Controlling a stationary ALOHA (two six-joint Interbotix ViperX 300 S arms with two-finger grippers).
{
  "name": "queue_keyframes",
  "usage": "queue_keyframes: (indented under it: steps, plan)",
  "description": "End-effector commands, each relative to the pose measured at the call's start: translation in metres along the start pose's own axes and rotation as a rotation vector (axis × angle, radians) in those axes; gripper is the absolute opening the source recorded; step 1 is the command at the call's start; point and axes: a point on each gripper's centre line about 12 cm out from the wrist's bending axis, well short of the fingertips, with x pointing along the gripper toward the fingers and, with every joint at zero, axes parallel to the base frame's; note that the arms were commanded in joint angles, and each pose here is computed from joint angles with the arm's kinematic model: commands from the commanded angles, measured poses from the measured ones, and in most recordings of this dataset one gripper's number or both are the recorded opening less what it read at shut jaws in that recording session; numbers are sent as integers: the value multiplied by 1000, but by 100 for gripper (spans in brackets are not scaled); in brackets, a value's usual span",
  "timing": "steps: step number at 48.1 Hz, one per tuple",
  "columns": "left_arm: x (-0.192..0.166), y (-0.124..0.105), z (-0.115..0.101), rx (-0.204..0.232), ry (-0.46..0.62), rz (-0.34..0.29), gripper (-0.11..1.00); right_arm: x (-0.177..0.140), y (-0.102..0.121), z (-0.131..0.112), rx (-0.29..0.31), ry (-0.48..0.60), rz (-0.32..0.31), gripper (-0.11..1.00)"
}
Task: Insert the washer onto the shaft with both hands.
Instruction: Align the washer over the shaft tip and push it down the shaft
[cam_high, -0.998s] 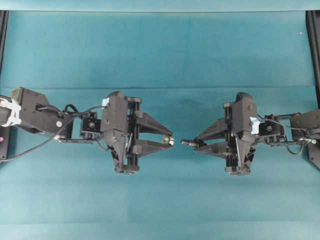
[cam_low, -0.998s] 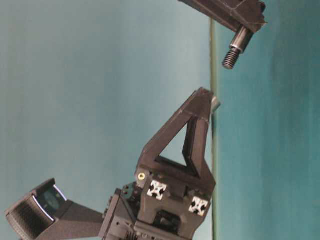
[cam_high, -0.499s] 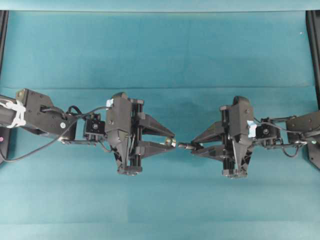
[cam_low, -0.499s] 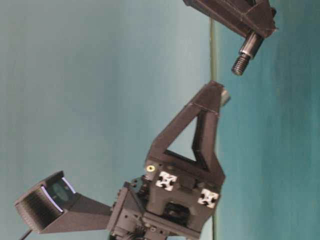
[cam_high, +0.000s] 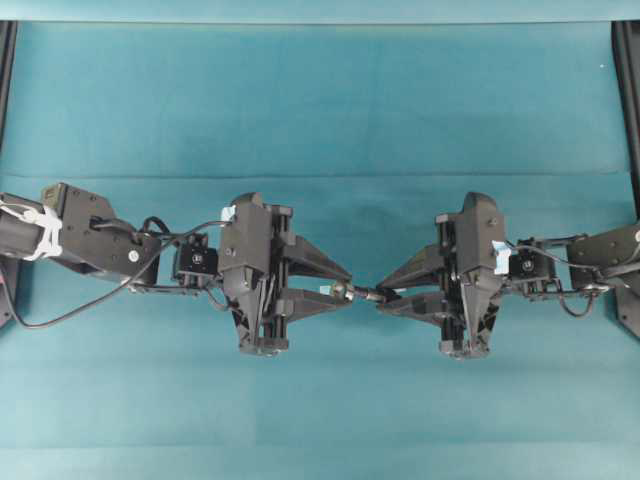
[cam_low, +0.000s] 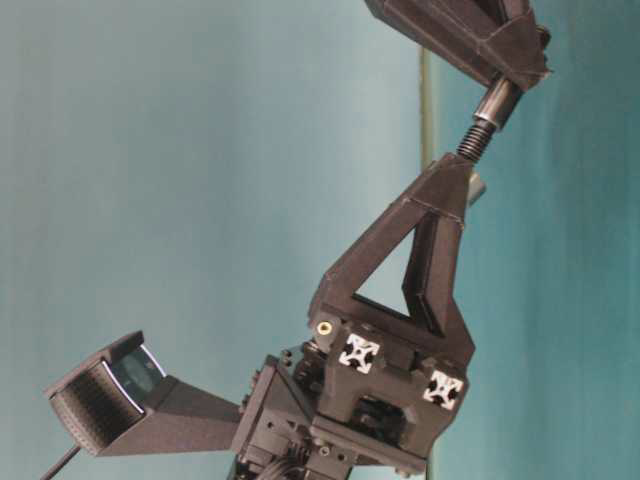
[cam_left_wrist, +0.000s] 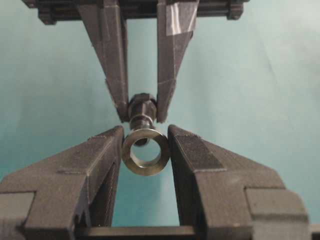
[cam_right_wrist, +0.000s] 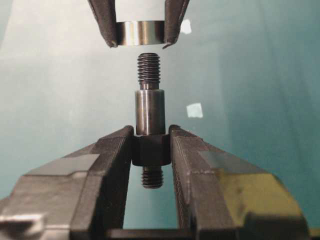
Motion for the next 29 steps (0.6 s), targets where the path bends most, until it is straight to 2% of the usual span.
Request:
queue_keyframes:
  steps: [1,29]
  plan:
    - [2,-1,6,-1,-21,-4,37,1,3,8,11,-31,9,0]
    - [6,-1,6,-1,-21,-4,37,3,4,9,10,-34,11,0]
